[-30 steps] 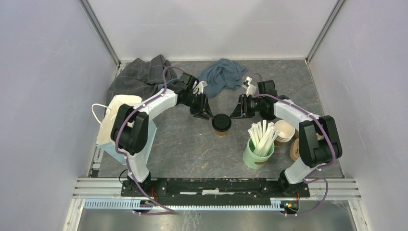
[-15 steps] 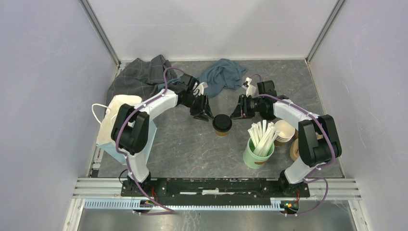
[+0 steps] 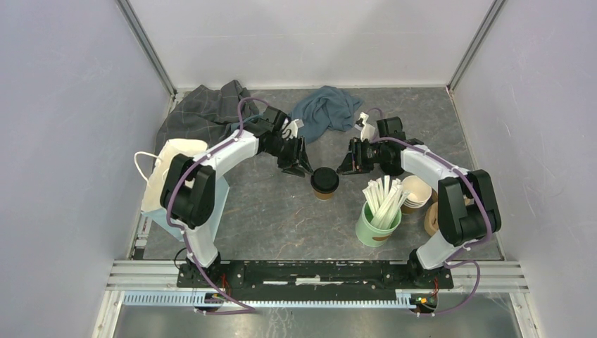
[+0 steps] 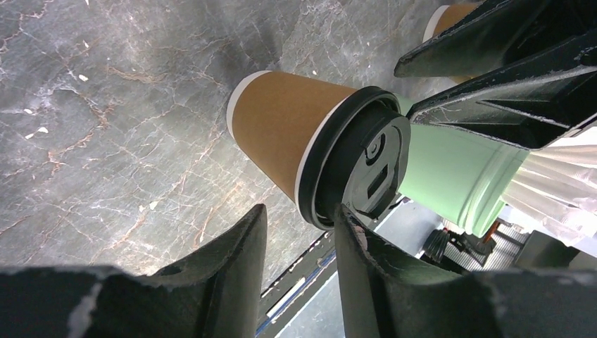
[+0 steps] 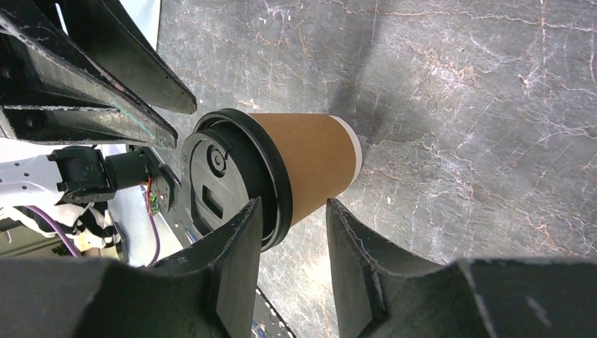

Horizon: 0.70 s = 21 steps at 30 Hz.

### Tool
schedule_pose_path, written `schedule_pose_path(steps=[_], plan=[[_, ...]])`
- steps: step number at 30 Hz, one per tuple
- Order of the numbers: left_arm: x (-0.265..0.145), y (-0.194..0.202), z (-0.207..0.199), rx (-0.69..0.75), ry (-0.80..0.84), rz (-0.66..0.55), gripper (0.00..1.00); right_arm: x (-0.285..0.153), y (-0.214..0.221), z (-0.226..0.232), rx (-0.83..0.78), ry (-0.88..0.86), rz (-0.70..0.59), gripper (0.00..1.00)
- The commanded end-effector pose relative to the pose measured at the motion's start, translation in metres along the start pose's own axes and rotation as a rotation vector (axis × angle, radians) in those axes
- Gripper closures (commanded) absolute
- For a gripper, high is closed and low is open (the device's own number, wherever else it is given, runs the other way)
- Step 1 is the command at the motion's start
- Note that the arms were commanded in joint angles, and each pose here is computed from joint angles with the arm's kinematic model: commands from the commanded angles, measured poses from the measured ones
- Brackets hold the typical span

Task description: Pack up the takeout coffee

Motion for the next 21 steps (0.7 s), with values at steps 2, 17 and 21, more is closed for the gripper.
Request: schedule_pose_path(steps=[2,17,21], plan=[[-0.006,0.010,-0.011,0.069,0.047,0.027,0.54,-0.007,-0.007,0.009,-0.053,-0.021,-0.030,0.56],[0.007,0.017,-0.002,0.080,-0.002,0.045,0.59,0.002,0.011,0.002,-0.029,-0.044,0.009,0.59],[0.010,0.018,0.004,0.075,-0.021,0.049,0.60,0.004,0.015,-0.003,-0.020,-0.033,0.015,0.59]])
Point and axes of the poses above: each gripper's point midway between its finger pads, its own x axis out along the fingers, its own z axis along the line the jaws close on, y = z × x, the point moved 2 cm from there along -x, back along the fingers, and after that the axes turned 4 degrees about -x, right-handed, at the moved point
